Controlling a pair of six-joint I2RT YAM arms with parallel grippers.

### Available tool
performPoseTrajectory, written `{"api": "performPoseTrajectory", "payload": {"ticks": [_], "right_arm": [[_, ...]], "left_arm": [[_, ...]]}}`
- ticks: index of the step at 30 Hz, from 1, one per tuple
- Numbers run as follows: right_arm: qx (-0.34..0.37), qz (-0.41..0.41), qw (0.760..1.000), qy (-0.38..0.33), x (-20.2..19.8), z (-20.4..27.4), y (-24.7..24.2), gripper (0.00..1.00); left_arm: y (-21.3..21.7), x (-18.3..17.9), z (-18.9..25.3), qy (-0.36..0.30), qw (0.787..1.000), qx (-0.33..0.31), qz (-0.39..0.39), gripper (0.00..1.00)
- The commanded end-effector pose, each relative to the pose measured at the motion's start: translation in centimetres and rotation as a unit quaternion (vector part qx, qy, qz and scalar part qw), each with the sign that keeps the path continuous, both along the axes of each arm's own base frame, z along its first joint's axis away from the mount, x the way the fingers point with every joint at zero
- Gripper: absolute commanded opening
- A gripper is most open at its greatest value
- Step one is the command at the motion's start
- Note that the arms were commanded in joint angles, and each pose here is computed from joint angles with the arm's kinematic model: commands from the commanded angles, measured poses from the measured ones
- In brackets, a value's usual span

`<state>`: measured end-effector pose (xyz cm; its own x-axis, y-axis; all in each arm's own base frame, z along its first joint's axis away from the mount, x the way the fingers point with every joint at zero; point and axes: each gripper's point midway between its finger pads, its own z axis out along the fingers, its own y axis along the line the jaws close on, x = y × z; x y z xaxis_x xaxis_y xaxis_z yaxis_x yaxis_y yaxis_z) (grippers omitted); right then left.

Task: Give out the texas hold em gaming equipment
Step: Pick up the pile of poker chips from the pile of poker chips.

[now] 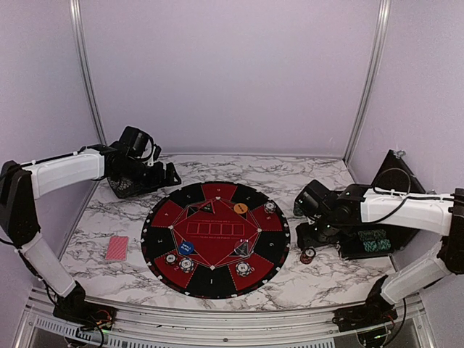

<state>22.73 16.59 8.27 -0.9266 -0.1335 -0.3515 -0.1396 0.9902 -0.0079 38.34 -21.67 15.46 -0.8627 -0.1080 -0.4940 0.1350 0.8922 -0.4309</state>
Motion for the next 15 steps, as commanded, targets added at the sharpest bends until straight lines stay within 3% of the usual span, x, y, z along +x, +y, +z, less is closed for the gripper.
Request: {"api": "performPoseTrajectory", "payload": {"ticks": [1,15], "right_arm": [[0.007,-0.023,1.0,0.003,0.1,-0.5,-0.7,0.63],[-0.005,-0.033,0.999,0.03,-0.2,-3.2,-1.2,0.66]], "left_arm": [[-0.2,-0.1,-0.2,0.007,1.0,0.009,-0.009,0.99],[-0.1,-0.2,-0.5,0.007,1.0,0.013,-0.01,0.99]]}}
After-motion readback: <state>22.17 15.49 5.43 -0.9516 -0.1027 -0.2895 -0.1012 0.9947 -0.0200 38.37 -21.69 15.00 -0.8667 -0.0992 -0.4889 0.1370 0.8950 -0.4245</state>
